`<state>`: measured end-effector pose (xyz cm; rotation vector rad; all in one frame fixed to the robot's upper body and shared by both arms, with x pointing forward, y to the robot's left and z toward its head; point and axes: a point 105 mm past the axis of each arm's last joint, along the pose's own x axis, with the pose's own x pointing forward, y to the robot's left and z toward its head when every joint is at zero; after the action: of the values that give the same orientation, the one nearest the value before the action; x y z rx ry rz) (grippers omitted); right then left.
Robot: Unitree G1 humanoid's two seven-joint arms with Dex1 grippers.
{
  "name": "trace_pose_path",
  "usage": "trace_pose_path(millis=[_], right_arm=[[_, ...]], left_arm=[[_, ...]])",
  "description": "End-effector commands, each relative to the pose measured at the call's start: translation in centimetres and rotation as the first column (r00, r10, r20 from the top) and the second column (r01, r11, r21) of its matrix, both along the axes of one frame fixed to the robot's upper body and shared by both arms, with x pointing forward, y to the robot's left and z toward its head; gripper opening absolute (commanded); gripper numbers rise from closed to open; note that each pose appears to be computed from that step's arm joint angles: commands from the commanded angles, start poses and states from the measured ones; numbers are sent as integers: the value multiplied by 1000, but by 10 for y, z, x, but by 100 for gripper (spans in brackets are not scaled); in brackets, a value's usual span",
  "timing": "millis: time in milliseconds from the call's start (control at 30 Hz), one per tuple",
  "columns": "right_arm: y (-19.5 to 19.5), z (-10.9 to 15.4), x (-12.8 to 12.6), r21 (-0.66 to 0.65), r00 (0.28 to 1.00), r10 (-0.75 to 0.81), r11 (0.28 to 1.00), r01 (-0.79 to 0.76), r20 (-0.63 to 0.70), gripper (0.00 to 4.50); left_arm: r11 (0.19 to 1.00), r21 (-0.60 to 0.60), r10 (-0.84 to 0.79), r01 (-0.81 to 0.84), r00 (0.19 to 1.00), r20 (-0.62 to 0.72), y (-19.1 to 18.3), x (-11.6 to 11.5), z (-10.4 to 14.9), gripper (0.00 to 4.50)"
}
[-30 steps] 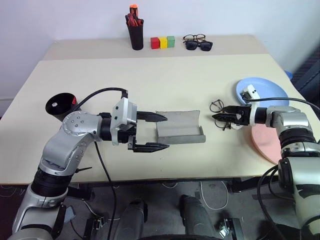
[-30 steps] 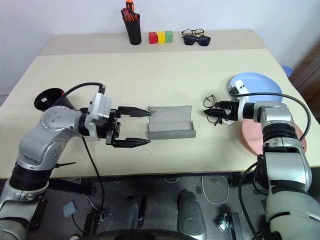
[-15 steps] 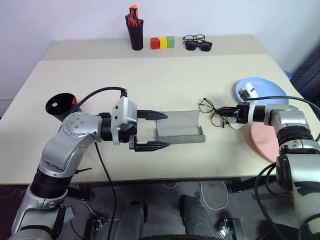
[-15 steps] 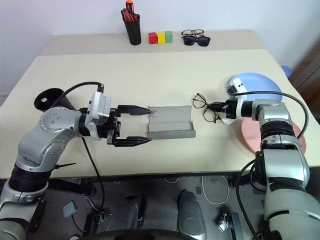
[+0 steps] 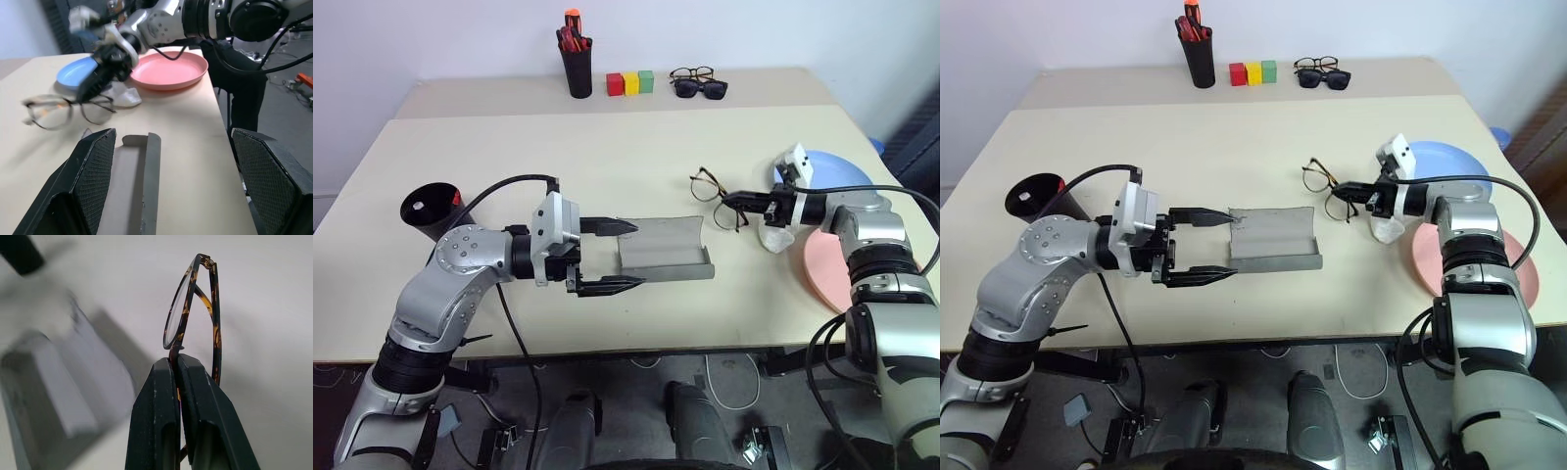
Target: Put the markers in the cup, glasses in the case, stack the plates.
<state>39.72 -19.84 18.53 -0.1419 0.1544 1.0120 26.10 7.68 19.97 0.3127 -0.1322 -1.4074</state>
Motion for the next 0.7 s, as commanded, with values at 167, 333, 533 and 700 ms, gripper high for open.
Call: trace_pose_path(millis=[167, 333, 533, 700], right_arm=[[63, 36, -28, -36, 952, 256, 967, -254, 168, 5], [80, 24, -46, -81, 933, 340, 940, -332, 120, 5], [69, -5, -52, -160, 944, 328, 935, -317, 43, 5], [60, -19, -51, -192, 951, 309, 933, -303, 1, 5]], left_arm=[[999, -11, 30, -30, 999, 33, 11, 0, 7, 389], [997, -39, 73, -72, 997, 30, 28, -2, 10, 389], [994, -54, 87, -90, 995, -56, 56, -17, 13, 389], [998, -36, 38, -41, 996, -82, 66, -31, 18, 389]])
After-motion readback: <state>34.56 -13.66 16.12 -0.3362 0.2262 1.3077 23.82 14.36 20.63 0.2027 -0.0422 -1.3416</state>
